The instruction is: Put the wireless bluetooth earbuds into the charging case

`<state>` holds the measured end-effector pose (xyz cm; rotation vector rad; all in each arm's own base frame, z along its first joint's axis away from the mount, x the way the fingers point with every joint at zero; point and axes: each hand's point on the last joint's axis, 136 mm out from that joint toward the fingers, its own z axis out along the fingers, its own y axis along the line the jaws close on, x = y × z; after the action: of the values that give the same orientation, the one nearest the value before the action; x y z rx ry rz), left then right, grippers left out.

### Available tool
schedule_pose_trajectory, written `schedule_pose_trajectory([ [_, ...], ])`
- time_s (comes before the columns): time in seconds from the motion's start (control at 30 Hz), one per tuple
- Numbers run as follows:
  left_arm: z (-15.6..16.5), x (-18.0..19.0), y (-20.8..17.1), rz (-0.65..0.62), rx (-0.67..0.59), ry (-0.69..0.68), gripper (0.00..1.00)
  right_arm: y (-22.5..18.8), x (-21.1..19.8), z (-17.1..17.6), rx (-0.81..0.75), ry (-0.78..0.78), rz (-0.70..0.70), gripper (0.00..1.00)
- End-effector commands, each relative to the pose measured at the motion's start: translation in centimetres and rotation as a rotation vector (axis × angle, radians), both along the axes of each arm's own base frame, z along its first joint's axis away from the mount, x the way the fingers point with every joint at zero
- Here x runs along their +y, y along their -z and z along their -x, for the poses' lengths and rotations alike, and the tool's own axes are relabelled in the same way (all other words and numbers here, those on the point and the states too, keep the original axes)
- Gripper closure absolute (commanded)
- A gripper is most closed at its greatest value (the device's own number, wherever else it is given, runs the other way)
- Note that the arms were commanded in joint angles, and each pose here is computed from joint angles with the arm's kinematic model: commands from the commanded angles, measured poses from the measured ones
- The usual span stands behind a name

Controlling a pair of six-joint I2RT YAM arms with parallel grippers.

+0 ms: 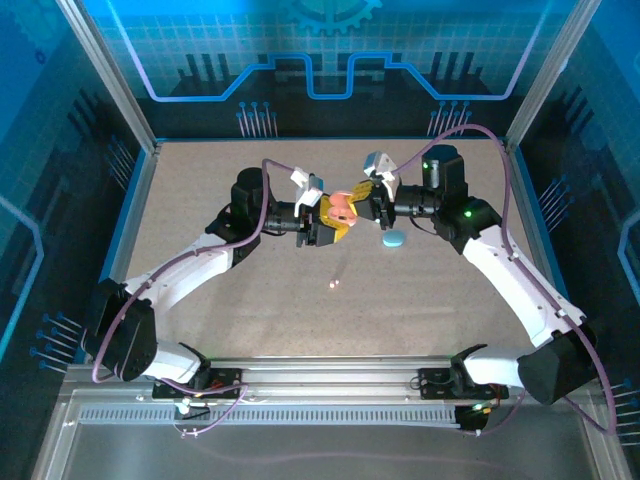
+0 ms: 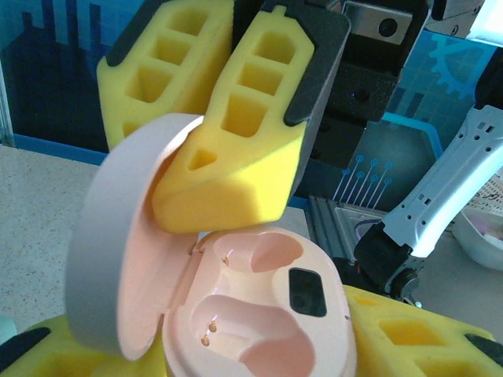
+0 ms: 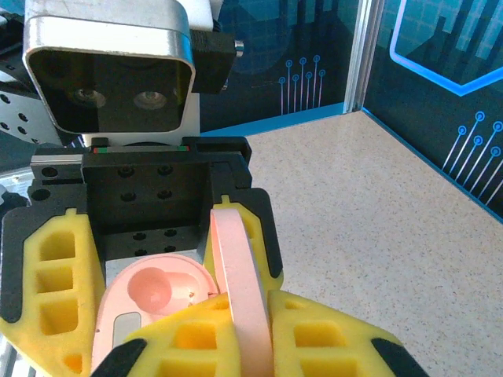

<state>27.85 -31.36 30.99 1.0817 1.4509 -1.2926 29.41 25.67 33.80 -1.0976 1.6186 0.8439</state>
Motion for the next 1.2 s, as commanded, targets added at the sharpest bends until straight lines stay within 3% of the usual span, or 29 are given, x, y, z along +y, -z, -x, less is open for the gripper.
schedule_pose_trajectory([
  [0.0,0.0,-0.2,-0.4,0.010,-0.021,0.001,0.52,-0.8,0.4,1.1,-0.013,-0.029,-0.020,0.87],
  [0.3,-0.1,0.0,-0.3,0.008,-0.023,-0.010,0.63,-0.6,0.3,1.0,-0.010,-0.026,-0.015,0.85],
  [0.57,-0.1,0.1,-0.2,0.004,-0.036,-0.025,0.67,-0.9,0.1,0.9,-0.010,-0.004,-0.016,0.77],
  [0.7,-0.5,0.3,0.2,-0.003,-0.033,-0.050,0.67,-2.1,-0.7,0.4,0.004,0.060,-0.041,0.60],
  [0.8,-1.1,0.7,0.7,-0.010,-0.032,-0.088,0.67,-4.1,-2.0,-0.2,0.045,0.127,-0.099,0.55],
  [0.97,-2.1,2.2,1.1,-0.006,-0.038,-0.168,0.67,-3.6,-6.3,-3.6,0.207,0.398,-0.152,0.45],
  [1.03,-2.5,3.0,1.1,-0.003,-0.041,-0.203,0.68,-1.0,-8.7,-5.6,0.347,0.551,-0.167,0.48],
  [1.17,-2.6,4.6,0.5,0.001,-0.064,-0.260,0.68,6.3,-10.8,-7.9,0.685,0.701,-0.138,0.56],
])
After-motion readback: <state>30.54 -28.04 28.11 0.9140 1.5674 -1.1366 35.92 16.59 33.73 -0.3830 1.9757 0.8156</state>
